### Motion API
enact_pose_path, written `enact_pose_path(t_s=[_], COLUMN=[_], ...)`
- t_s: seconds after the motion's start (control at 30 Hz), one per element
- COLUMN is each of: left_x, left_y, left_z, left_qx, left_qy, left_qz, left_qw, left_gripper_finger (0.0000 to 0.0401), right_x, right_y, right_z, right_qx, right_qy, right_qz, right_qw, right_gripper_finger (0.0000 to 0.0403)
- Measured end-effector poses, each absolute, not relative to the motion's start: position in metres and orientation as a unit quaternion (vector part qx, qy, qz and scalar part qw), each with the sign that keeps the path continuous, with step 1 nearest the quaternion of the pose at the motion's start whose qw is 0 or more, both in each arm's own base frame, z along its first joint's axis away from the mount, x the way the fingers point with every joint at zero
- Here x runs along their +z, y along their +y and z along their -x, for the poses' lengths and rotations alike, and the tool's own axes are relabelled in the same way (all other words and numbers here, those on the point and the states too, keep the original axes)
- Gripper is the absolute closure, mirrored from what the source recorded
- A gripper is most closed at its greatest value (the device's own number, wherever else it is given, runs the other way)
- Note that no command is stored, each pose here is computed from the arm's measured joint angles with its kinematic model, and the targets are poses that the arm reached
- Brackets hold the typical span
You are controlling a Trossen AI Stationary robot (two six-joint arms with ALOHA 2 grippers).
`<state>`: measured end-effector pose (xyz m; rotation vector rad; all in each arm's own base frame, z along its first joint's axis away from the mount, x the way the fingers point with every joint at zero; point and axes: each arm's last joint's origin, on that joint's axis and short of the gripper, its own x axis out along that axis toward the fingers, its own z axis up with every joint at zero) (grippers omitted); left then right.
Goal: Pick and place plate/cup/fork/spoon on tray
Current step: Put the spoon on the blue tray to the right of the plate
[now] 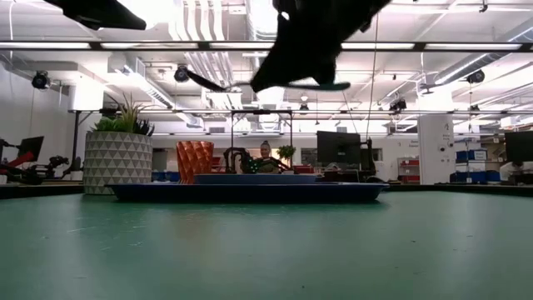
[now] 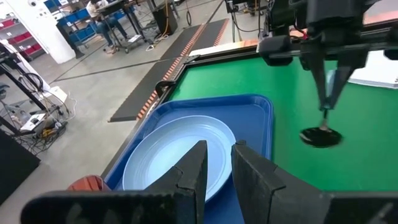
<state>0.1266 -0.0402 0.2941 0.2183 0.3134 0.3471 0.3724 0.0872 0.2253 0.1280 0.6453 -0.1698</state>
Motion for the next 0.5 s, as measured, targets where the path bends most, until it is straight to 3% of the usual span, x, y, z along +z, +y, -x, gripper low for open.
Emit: enact_pose_path(t_s=[0.5], left_x=[0.294], left_y=[-0.04], left_z=[-0.127], left_qx=[0.172], left_qy=[0.156], left_qz=[-0.108], left_qw=[0.967], left_gripper_finger=[0.0347], right_x=[0.22], right_y=[0.073], right_z=[-0.353], right_qx=[-0.219], right_qy=[0.28], right_qz=[-0.067], right_qw=[0.932], right_gripper_finger=[0.039])
